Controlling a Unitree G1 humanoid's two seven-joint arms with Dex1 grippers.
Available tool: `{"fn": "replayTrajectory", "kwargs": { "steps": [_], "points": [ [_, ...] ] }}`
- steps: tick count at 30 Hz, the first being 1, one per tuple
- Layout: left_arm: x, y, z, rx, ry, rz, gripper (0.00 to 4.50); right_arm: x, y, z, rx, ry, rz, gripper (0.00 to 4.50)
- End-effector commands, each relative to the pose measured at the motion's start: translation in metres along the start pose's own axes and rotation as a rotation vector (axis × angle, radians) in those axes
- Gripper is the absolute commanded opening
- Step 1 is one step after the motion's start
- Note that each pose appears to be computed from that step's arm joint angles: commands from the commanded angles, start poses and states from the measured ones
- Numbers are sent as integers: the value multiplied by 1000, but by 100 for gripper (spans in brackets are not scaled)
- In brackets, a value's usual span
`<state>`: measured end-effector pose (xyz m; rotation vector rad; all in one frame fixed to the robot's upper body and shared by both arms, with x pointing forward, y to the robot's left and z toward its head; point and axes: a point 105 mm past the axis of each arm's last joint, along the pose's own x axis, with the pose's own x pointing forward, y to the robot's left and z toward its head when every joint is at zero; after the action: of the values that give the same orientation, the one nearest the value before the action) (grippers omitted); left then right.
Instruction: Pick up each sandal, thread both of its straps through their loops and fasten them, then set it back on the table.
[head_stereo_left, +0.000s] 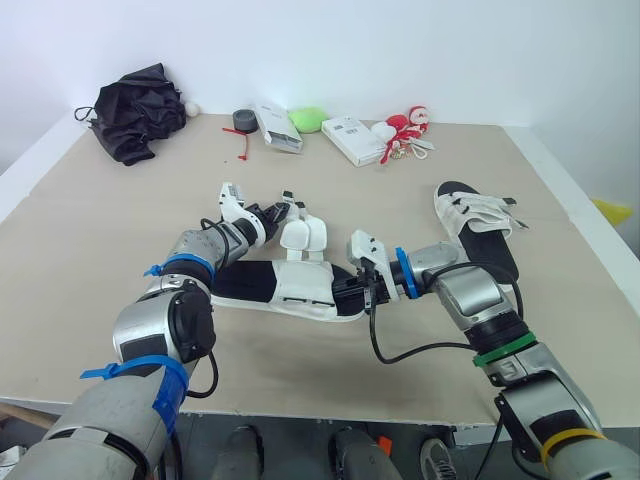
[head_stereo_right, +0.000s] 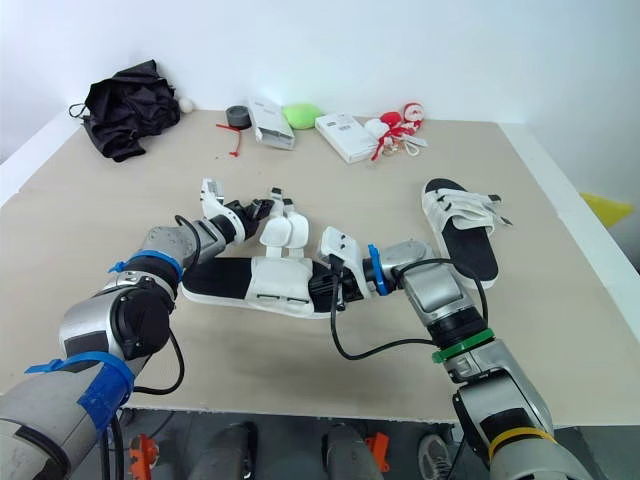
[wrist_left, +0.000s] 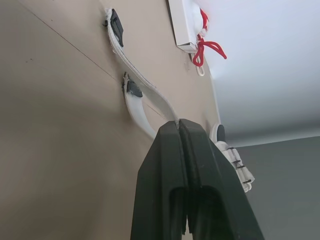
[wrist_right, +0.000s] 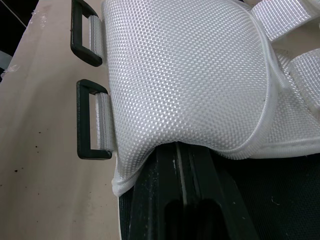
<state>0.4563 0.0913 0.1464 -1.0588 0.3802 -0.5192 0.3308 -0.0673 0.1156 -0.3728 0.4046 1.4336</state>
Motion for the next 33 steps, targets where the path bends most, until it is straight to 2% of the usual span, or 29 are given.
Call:
{"fn": "replayTrajectory", "kwargs": {
  "steps": [1,4,7,9,13,17,21,27,28,30,31,33],
  "points": [
    [4,-35,18,5,-48,-127,5,3,3,-27,69,83,-4,0],
    [-2,-65,31,118,-101,-310,5,4,4,-28,69,83,-1,0],
    [-14,-88,24,248,-81,-488,5,4,4,-28,70,82,0,0],
    [-30,-98,10,314,-48,-593,5,3,5,-28,71,80,1,0],
    [-71,-104,-36,571,62,-759,5,2,6,-29,77,76,1,0],
    [-116,-87,-82,836,238,-893,5,-1,8,-32,83,76,2,0],
    [-123,-82,-68,809,214,-854,5,1,8,-31,81,73,8,0],
    [-105,-86,-14,684,-8,-711,5,4,8,-28,72,69,14,0],
    [-101,-86,-3,654,-51,-675,58,3,8,-28,71,69,15,0],
    [-92,-82,20,584,-135,-593,126,3,8,-28,70,70,15,0],
    [-86,-78,30,547,-172,-531,186,3,8,-28,70,71,15,0],
    [-77,-69,45,448,-212,-444,270,2,7,-28,70,71,14,0]
  ]
}}
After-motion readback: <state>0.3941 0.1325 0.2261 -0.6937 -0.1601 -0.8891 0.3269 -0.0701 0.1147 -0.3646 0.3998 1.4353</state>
